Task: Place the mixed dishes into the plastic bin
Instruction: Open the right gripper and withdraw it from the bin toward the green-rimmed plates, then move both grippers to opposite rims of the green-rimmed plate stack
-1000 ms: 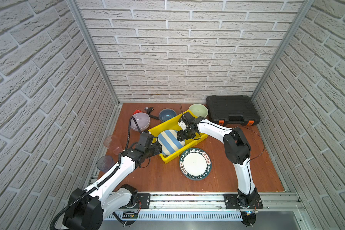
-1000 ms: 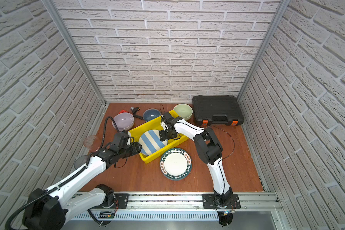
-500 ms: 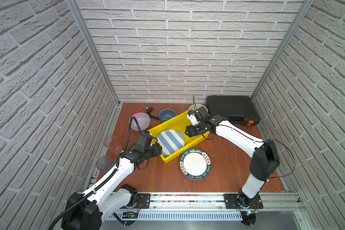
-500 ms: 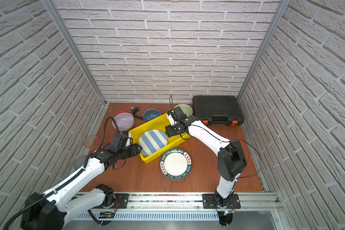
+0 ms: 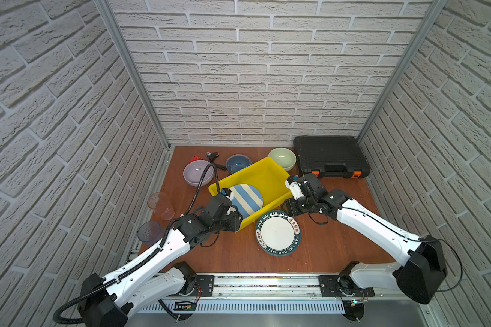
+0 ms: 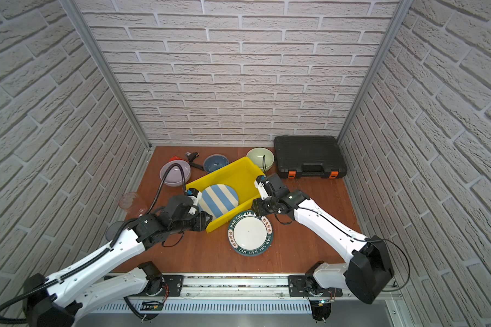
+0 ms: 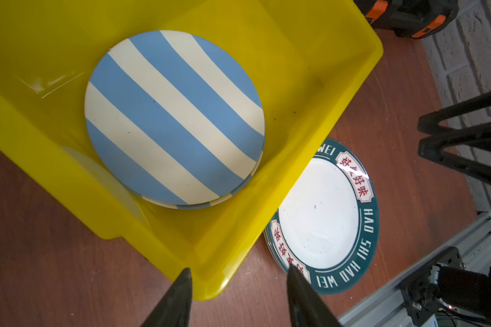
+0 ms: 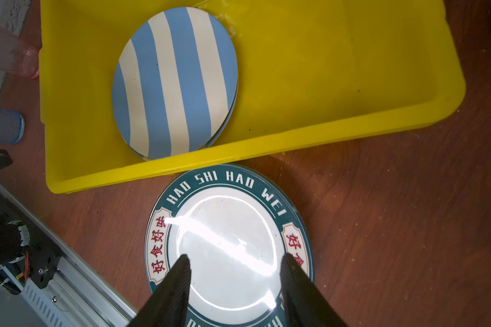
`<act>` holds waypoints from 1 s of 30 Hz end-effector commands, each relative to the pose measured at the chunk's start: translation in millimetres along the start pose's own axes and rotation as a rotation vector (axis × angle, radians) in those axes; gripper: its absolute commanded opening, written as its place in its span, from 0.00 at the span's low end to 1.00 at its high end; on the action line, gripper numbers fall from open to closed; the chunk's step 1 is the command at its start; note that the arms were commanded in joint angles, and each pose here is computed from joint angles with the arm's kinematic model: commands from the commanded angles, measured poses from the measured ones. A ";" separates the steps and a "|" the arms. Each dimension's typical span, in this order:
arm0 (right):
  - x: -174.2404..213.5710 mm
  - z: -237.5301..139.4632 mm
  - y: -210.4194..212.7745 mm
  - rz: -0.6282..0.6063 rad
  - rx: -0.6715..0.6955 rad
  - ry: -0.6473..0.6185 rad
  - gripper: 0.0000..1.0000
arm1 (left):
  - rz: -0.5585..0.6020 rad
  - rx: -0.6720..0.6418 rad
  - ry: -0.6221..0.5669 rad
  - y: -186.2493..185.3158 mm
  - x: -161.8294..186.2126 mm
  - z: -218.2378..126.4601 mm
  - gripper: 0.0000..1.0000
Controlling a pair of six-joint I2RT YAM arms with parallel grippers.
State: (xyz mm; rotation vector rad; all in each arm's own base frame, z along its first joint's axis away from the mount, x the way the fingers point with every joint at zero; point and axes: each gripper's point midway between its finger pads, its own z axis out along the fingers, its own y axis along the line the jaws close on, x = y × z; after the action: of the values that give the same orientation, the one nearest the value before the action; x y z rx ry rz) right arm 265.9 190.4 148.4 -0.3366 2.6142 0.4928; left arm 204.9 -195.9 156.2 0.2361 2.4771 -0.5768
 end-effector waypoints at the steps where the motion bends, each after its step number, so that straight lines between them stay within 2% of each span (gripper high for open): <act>1: 2.6 -8.9 -2.7 0.047 -0.028 -0.083 0.51 | 0.005 -0.002 -0.063 -14.6 -9.3 2.5 0.52; 6: 25.7 -7.7 -22.4 0.104 -0.008 -0.057 0.47 | 0.008 -0.011 -0.071 -31.8 -2.4 19.6 0.52; 12: 45.5 5.9 -21.7 0.162 -0.086 -0.030 0.46 | 0.030 -0.027 -0.042 -50.9 8.3 45.5 0.50; 17: 60.5 16.9 -31.2 0.211 -0.066 -0.008 0.42 | 0.049 -0.054 -0.017 -63.9 16.9 67.7 0.50; 22: 73.2 28.2 -37.9 0.239 -0.057 0.013 0.42 | 0.030 -0.123 0.015 -61.7 26.2 86.8 0.45; 30: 86.8 38.4 -50.1 0.245 -0.004 0.048 0.41 | 0.034 -0.183 0.036 -54.8 34.5 96.5 0.44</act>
State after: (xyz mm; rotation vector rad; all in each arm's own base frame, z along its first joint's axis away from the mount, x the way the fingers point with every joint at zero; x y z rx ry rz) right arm 216.2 148.6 64.9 -0.0506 2.7317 0.5880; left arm 203.3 -283.1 78.1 0.2549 2.5646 -0.3376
